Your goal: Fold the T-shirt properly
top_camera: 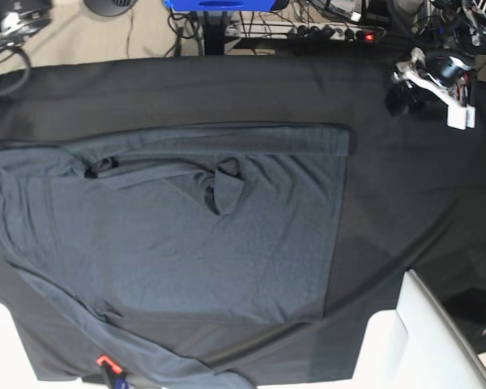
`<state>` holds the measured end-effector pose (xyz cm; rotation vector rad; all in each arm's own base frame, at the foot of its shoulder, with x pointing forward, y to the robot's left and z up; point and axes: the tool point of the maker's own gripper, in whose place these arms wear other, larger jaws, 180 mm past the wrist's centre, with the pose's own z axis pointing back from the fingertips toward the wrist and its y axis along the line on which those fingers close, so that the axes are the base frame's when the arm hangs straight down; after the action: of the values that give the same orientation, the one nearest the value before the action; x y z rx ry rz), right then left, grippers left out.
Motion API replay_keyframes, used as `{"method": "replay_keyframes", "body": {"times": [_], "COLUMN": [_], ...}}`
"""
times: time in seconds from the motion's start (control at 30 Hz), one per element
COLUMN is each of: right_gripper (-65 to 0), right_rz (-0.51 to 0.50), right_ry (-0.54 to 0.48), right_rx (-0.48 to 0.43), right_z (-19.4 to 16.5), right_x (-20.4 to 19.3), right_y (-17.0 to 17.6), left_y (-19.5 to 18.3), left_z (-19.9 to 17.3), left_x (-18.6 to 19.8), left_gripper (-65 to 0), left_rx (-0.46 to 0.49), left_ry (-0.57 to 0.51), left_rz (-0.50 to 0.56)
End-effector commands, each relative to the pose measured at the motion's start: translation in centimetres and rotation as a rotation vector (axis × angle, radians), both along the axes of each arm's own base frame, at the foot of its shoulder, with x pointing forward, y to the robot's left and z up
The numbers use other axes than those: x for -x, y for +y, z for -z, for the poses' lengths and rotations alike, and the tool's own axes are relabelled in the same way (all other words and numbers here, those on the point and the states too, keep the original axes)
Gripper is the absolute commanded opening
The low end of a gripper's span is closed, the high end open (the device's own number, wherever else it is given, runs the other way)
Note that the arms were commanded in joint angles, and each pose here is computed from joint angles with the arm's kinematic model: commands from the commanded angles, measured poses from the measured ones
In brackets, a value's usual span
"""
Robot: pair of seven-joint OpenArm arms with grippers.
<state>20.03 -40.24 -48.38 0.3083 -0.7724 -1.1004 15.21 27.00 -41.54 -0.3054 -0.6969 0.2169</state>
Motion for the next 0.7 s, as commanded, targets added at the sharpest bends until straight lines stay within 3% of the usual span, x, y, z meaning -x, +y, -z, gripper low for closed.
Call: {"method": "replay_keyframes", "body": {"times": [0.0, 0.23, 0.57, 0.67], "right_gripper": [-28.4, -28.4, -28.7, -29.6], "right_rz": [0.019, 0.053, 0.05, 0.05], "right_ry": [-0.041, -0.071, -0.102, -0.102], "right_rx": [0.018, -0.042, -0.047, -0.047], "right_z": [-0.9, -0.3, -0.9, -0.9], "right_x": [-0.8, -2.0, -3.7, -3.7], "right_y": [-1.2, -1.7, -1.5, -1.5], "left_y": [0.6, 0.6, 0.6, 0.6], "left_z": [-0.5, 0.2, 0.8, 2.0], "left_x": [0.3, 1.4, 1.7, 2.6], "left_gripper": [-37.5, -37.4, -37.0, -28.5], "left_rx": [-0.024, -0.017, -0.001, 0.031], "left_ry": [-0.007, 0.024, 0.038, 0.071], "left_rz": [0.006, 0.003, -0.007, -0.03]}}
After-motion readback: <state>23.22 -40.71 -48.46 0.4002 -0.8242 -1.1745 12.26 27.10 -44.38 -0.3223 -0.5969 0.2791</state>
